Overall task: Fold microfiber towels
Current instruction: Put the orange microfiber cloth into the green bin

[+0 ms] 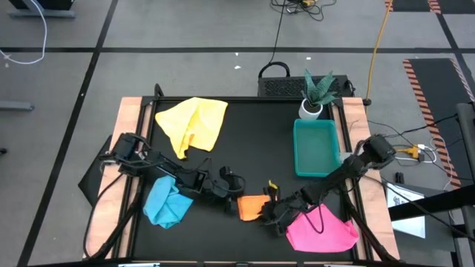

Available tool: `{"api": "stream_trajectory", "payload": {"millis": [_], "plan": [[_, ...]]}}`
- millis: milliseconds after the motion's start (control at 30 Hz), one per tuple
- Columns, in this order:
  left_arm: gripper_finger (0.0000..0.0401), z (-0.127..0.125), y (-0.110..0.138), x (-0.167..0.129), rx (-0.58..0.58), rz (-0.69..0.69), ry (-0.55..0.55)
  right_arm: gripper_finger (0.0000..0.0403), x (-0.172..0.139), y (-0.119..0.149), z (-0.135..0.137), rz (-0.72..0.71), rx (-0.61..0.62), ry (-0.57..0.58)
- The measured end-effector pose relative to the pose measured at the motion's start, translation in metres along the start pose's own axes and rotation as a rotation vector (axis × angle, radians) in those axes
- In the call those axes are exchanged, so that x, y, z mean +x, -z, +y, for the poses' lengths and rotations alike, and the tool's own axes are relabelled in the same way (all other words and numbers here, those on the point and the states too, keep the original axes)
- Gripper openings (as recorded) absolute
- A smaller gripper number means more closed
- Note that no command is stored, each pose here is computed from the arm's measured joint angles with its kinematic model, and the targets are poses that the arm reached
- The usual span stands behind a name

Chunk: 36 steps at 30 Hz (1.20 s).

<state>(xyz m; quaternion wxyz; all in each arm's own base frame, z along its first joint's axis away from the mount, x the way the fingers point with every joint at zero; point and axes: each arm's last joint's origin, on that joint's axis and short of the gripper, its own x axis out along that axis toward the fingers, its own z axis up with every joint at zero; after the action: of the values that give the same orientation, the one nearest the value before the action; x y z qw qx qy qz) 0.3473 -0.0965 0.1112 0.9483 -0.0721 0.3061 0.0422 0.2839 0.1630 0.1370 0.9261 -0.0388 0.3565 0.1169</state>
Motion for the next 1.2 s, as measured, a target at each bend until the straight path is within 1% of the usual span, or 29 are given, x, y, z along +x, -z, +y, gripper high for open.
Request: {"api": "stream_trajectory", "payload": {"millis": [167,267,367,500,567,633,733,833,967,1100,1200], "plan": [[0.0019,-0.004,0.004,-0.003,0.019,0.025,-0.032,0.0005,-0.041,-0.016,-0.007,0.006,0.021,0.007],[0.0019,-0.008,0.007,-0.004,0.025,0.031,-0.043,0.0003,-0.072,-0.022,-0.016,0.017,0.029,0.052],[0.0019,-0.011,0.009,-0.006,0.033,0.033,-0.058,0.0003,-0.105,-0.023,-0.03,0.04,0.052,0.126],[0.0019,-0.014,0.009,-0.007,0.038,0.021,-0.062,0.0002,-0.15,-0.017,-0.054,0.067,0.055,0.276],[0.0019,-0.014,0.009,-0.007,0.038,0.02,-0.063,0.0002,-0.171,-0.012,-0.067,0.088,0.003,0.371],[0.0019,-0.014,0.009,-0.007,0.038,0.019,-0.063,0.0001,-0.189,-0.004,-0.078,0.136,-0.074,0.465],[0.0019,-0.014,0.009,-0.007,0.038,0.019,-0.063,0.0001,-0.21,0.005,-0.094,0.214,-0.173,0.609],[0.0019,-0.014,0.009,-0.007,0.038,0.018,-0.063,0.0001,-0.218,0.014,-0.11,0.311,-0.223,0.74],[0.0019,-0.014,0.007,-0.007,0.034,0.007,-0.06,0.0001,-0.215,0.034,-0.133,0.473,-0.235,0.825],[0.0019,-0.014,0.007,-0.007,0.034,0.008,-0.06,0.0001,-0.209,0.06,-0.153,0.647,-0.207,0.881],[0.0019,-0.014,0.007,-0.007,0.034,0.008,-0.06,0.0001,-0.201,0.076,-0.162,0.694,-0.181,0.883]]}}
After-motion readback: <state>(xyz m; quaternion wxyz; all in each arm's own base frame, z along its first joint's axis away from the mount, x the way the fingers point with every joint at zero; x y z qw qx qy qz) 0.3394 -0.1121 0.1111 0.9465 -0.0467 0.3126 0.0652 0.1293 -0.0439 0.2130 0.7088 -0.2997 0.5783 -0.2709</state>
